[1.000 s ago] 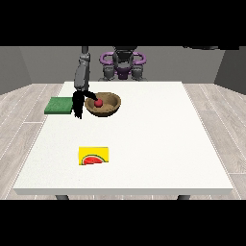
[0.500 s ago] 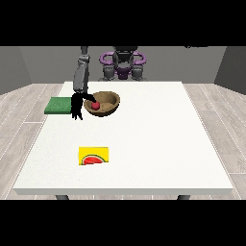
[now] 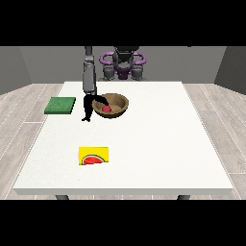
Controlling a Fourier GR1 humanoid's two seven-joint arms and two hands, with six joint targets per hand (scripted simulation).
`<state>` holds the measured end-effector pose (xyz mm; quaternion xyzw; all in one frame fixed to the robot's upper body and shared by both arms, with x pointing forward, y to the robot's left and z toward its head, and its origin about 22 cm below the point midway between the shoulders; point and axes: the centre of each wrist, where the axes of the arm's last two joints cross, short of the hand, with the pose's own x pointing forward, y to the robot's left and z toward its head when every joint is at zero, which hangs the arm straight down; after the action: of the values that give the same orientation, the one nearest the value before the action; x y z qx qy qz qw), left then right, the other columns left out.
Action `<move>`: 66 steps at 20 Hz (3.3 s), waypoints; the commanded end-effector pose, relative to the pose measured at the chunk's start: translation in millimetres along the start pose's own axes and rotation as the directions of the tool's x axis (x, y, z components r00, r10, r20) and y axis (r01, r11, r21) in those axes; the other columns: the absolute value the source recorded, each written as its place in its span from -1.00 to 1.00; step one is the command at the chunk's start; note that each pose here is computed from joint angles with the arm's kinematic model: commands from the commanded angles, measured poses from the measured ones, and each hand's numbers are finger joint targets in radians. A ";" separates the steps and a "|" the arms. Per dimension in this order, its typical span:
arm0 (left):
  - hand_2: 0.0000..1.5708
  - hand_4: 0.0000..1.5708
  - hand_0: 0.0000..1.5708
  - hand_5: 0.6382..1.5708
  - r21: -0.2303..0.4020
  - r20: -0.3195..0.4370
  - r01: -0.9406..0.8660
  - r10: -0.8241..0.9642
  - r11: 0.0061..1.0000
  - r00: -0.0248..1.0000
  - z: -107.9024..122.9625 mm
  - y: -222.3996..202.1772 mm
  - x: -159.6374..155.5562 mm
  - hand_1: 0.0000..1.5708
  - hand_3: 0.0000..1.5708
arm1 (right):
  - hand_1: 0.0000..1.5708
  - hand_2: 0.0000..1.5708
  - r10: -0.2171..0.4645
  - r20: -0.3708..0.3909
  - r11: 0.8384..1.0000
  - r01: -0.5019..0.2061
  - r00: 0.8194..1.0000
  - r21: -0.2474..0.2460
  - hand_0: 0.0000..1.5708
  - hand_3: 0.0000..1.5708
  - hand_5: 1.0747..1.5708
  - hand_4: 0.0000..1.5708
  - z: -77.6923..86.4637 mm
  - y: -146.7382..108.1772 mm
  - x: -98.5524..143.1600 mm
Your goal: Pick the cup and pour the ball into the bowl, then pick the bowl and place it on the pad
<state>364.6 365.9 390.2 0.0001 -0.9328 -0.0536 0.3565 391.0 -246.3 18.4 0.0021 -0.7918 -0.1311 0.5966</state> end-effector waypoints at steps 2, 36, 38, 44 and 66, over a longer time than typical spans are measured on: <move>-1.00 -1.00 -1.00 0.92 -0.009 0.019 -0.003 0.003 1.000 1.000 -5.0 7.3 19.7 -1.00 -1.00 | -1.00 -1.00 -0.027 -0.224 0.996 0.006 0.974 -0.094 -1.00 -1.00 0.93 -0.38 17.2 -0.2 -29.4; -1.00 -1.00 -1.00 0.92 0.195 -0.156 0.107 -0.077 0.975 0.985 79.1 105.6 -41.4 -1.00 -1.00 | 1.00 1.00 0.531 -0.275 0.844 -0.528 0.802 0.089 1.00 1.00 0.85 0.65 -53.0 -92.3 99.6; -1.00 -1.00 -1.00 0.92 0.223 -0.152 0.147 -0.114 0.964 0.982 88.7 124.9 -29.0 -1.00 -1.00 | 1.00 1.00 0.540 -0.266 0.839 -0.534 0.798 0.104 1.00 0.89 0.85 0.67 -46.0 -114.6 103.8; -1.00 -0.82 -1.00 0.92 0.188 -0.104 0.131 -0.112 0.973 0.988 68.0 118.8 5.2 -1.00 -1.00 | 1.00 1.00 0.446 -0.263 0.889 -0.457 0.856 0.021 1.00 0.19 0.89 0.65 -37.5 -152.9 94.0; -1.00 -1.00 -1.00 0.91 0.158 -0.092 0.114 -0.101 0.981 0.991 62.8 95.1 -1.5 -1.00 -1.00 | 1.00 1.00 0.552 -0.234 0.828 -0.560 0.800 0.039 1.00 0.64 1.00 0.56 -57.3 -168.9 130.0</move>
<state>322.7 472.5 353.9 0.0830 -0.9194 0.0084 0.3843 372.5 -459.7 125.8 -0.2114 -0.6808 0.0213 0.7010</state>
